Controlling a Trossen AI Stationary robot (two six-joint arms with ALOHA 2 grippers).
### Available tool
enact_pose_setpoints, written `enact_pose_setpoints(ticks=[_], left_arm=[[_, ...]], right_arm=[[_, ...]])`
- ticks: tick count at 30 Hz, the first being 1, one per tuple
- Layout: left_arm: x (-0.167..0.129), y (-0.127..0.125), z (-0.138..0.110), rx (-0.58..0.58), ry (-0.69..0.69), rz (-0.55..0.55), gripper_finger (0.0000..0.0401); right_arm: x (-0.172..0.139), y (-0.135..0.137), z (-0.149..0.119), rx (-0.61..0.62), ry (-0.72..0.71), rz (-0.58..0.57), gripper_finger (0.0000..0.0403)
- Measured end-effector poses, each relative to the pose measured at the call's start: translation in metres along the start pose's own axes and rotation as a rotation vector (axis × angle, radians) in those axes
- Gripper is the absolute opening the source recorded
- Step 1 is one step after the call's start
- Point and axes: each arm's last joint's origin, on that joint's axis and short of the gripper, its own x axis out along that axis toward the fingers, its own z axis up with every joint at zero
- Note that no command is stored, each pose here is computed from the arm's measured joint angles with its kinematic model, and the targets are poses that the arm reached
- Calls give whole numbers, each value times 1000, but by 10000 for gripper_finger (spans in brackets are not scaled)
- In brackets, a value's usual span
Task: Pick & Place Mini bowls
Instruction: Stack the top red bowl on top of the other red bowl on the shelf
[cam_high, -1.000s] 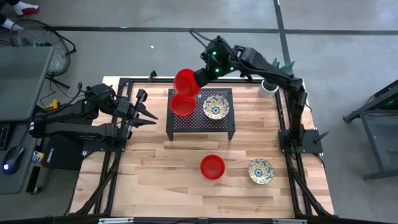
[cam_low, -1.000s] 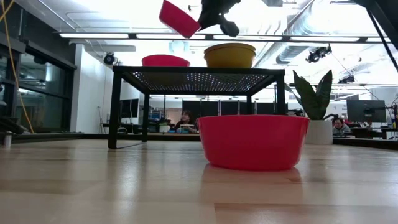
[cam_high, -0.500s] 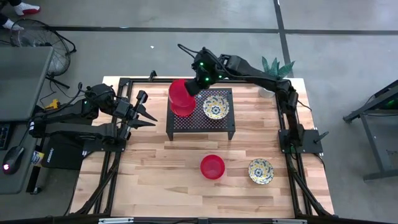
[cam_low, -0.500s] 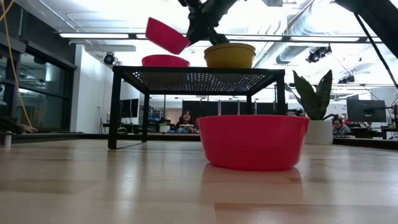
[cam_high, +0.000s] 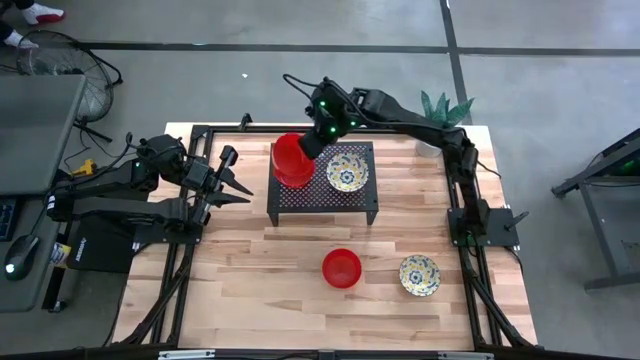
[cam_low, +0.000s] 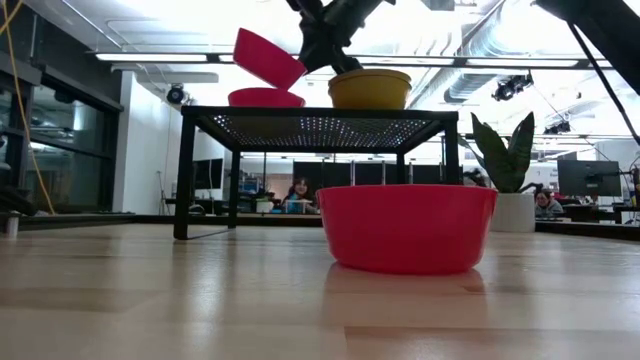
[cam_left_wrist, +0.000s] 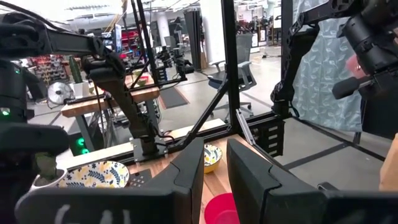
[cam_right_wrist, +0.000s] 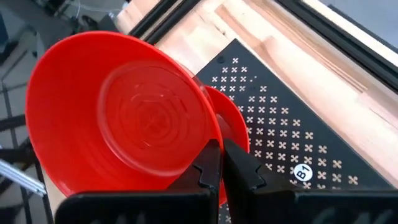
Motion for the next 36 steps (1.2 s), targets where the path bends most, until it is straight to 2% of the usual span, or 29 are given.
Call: enact_pose_setpoints(ticks=[10, 14, 20, 28, 36], left_arm=[[0, 0, 0, -18, 0, 1, 65], [0, 0, 0, -22, 0, 1, 65], [0, 0, 0, -23, 0, 2, 65], [0, 0, 0, -26, 0, 3, 65], [0, 0, 0, -29, 0, 4, 65]], right_arm=[[2, -1, -1, -153, 9, 1, 0], [13, 0, -3, -194, 24, -2, 0], [27, -3, -5, -195, 48, -29, 0], [27, -5, -4, -193, 40, -56, 0], [27, -7, -7, -134, 69, -80, 0]])
